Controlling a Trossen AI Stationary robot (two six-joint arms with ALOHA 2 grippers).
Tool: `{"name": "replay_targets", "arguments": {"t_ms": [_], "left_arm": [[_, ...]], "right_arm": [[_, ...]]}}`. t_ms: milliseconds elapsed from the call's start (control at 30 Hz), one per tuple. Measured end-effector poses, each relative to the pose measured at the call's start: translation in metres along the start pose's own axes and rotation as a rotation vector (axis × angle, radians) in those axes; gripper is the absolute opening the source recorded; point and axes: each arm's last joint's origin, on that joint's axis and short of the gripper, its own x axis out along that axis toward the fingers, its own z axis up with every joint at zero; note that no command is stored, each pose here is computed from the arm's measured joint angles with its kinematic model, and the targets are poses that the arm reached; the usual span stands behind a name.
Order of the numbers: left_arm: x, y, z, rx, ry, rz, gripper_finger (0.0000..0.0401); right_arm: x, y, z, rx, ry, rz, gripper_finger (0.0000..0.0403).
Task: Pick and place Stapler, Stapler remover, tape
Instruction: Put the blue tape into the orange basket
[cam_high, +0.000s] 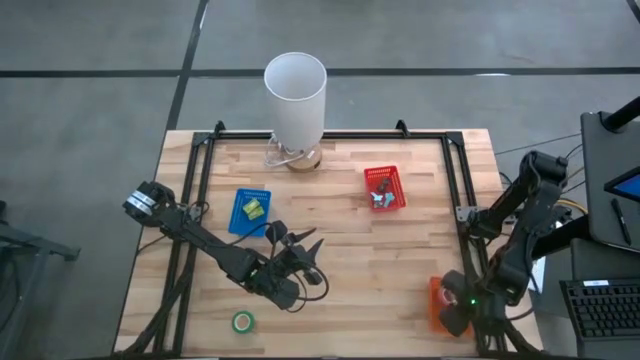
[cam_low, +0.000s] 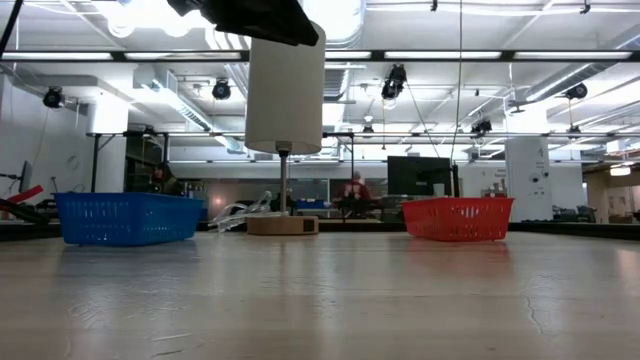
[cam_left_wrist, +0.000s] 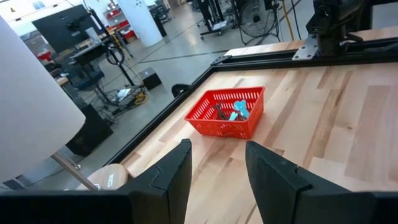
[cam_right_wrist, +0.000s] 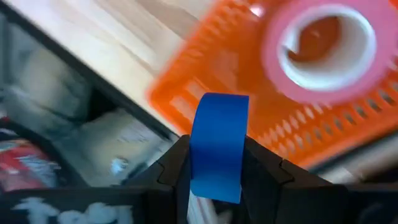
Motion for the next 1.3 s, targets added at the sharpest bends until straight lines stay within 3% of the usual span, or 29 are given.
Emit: {"name": "replay_targets", "arguments": {"t_ms": [167,300,533,700,967,1067,1300], "left_arm": [[0.0,0.0,0.0,-0.001,0.0,-0.001,0.0153],[0.0,0.0,0.0,-0.003,0.0,-0.002,0.0153],[0.0,0.0,0.0,-0.004,0.0,-0.002,0.0153],[0.0,0.0,0.0,-0.003,0.001,-0.003,0.0153],[0.0,0.0,0.0,-0.003,0.001,-0.003,0.0153],[0.0,0.0,0.0,-0.003,0.001,-0.003,0.0153],[0.0,0.0,0.0,0.003,0.003,-0.002,0.0153]], "right_arm": [[0.009,-0.005,-0.002,0.092,0.078,-0.144,0.0105],[0.015,-0.008,0.001,0.134,0.063,-0.224,0.0105],[0.018,-0.006,0.008,0.153,0.042,-0.237,0.0106],[0.024,-0.005,0.01,0.123,0.03,-0.252,0.0128],[0.027,-0.003,0.011,0.059,0.024,-0.243,0.0198],[0.026,0.001,0.01,0.015,0.006,-0.175,0.0221],[0.021,0.008,0.009,0.0,0.032,-0.077,0.0235]]}}
